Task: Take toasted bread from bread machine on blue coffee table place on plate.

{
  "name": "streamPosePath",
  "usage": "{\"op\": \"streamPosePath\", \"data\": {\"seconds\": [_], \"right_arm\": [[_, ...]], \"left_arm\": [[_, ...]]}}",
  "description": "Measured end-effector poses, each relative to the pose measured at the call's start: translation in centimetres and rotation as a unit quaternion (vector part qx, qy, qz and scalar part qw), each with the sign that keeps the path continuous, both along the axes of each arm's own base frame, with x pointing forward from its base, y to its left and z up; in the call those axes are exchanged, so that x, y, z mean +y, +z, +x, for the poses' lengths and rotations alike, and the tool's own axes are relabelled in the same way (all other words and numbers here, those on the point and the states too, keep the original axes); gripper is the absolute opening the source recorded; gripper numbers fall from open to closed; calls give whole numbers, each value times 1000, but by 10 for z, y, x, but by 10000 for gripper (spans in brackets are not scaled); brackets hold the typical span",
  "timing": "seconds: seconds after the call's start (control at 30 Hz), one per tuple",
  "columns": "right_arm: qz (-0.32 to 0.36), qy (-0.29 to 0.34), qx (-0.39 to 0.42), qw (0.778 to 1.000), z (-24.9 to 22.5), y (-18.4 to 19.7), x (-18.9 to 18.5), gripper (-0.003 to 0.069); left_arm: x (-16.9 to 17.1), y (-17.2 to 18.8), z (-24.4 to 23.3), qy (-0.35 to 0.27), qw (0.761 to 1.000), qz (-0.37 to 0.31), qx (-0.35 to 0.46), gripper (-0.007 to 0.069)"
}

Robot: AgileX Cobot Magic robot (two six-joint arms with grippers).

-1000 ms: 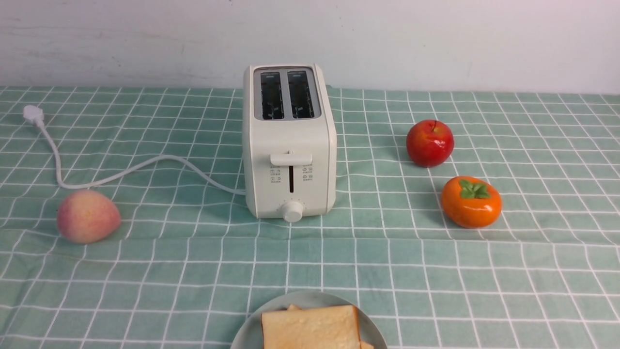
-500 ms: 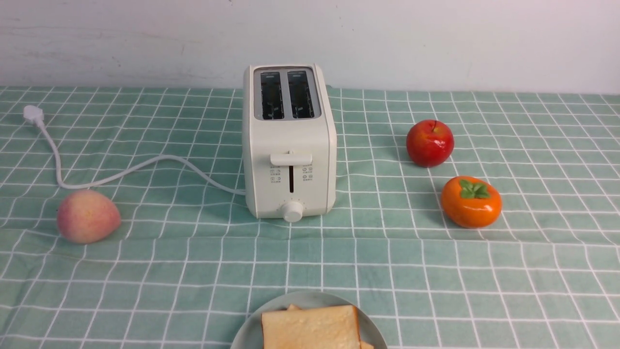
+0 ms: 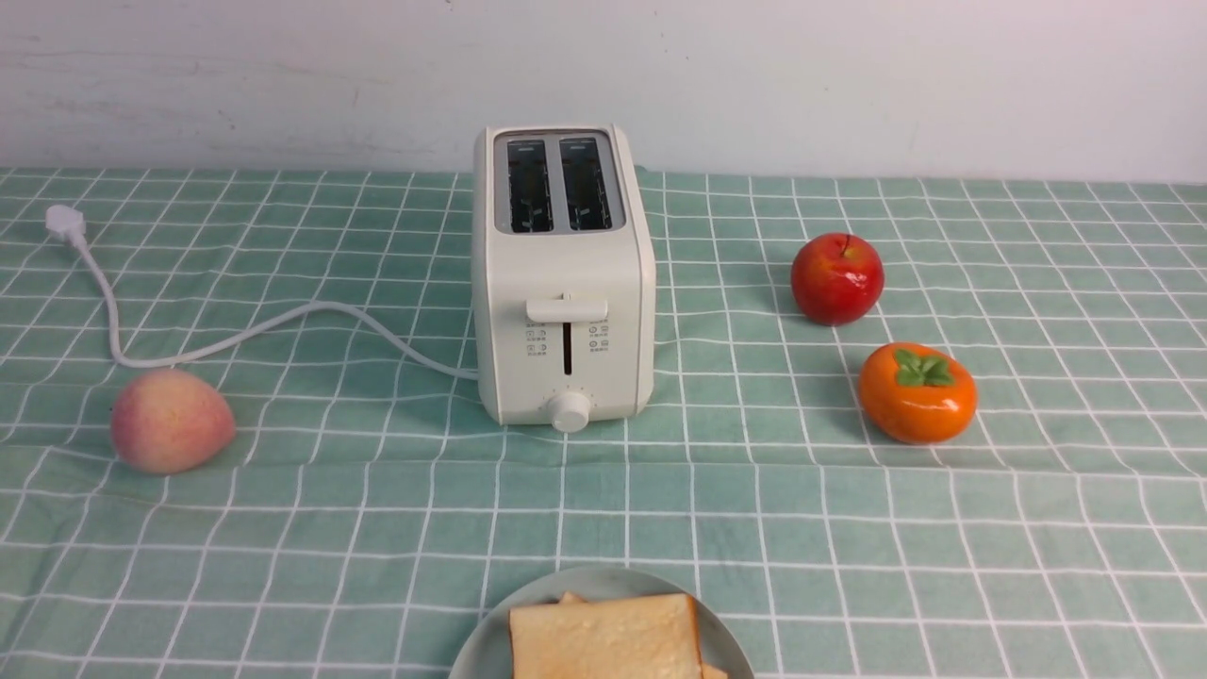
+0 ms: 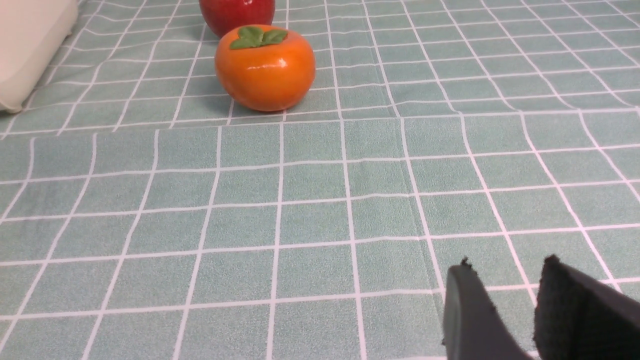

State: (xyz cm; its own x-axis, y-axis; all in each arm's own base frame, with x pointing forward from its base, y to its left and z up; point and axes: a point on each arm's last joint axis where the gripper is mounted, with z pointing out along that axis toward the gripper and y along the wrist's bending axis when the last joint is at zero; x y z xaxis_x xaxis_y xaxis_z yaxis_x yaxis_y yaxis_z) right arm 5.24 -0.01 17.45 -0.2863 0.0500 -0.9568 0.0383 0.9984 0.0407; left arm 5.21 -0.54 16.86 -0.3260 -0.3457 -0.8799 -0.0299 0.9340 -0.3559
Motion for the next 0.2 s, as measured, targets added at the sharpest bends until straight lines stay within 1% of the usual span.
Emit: {"op": "streamPosePath", "data": {"seconds": [0.2], "right_arm": [[0,0,0,1000,0,0,0,218]], "left_arm": [[0,0,0,0,1000,0,0,71]]}}
